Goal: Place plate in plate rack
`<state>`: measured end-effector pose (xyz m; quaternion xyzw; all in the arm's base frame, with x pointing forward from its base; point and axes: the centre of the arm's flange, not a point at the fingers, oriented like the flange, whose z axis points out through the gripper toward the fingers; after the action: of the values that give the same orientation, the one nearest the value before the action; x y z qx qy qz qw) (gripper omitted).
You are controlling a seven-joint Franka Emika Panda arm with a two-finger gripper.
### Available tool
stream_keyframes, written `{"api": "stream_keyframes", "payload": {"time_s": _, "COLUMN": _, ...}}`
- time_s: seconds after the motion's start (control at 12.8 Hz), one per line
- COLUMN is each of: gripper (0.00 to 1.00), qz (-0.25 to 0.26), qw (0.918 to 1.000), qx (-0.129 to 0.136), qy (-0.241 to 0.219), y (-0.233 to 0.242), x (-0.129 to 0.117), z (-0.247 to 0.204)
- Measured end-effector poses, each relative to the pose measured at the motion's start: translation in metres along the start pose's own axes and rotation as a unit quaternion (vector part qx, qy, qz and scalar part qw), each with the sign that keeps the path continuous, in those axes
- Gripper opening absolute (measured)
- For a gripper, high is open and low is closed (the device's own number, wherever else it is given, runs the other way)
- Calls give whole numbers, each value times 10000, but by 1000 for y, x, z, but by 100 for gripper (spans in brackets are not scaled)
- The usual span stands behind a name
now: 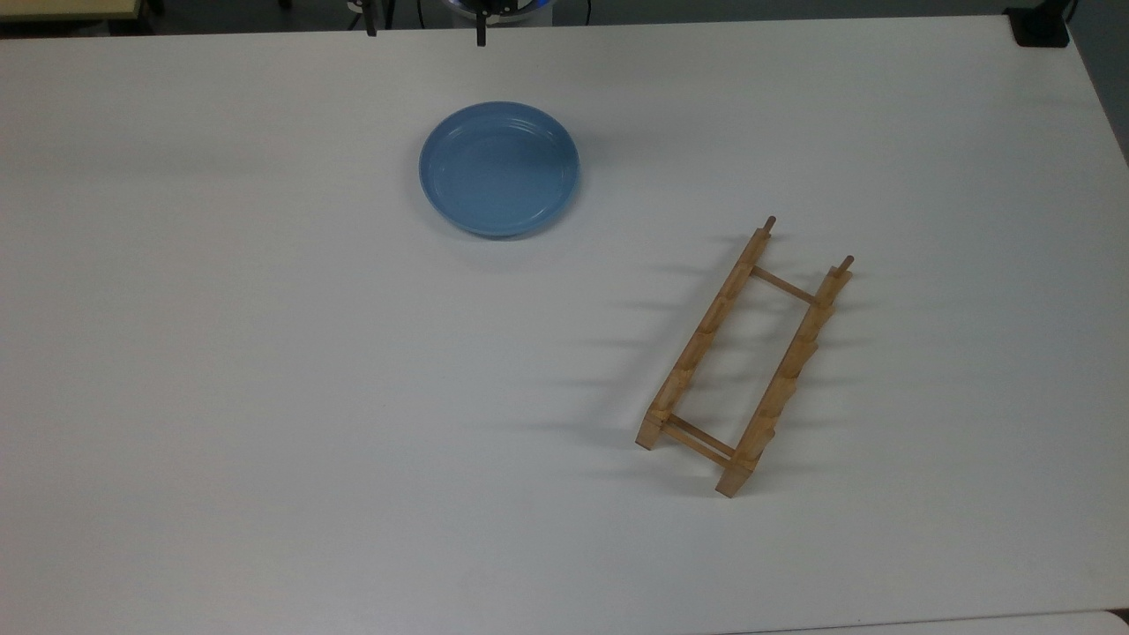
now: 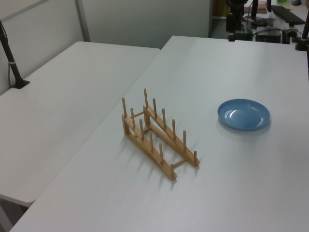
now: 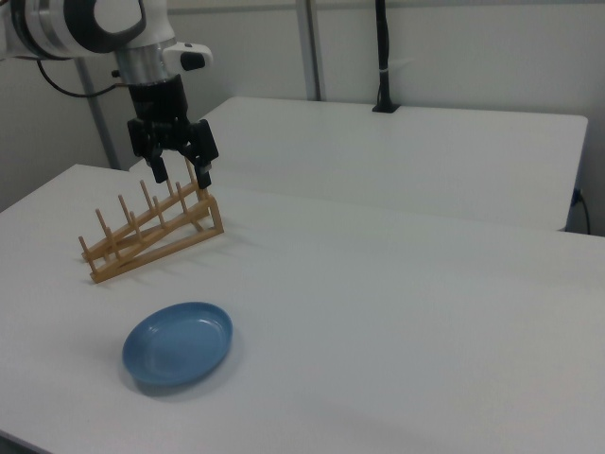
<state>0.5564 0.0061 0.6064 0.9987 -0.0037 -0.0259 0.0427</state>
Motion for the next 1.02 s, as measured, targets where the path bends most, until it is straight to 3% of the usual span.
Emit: {"api": "stream_keyframes", "payload": {"time_s": 1.02, "gripper": 100, "qz": -127, "qw": 9999, "qx": -1, "qy": -59, "y": 0, "x": 0, "z": 5}}
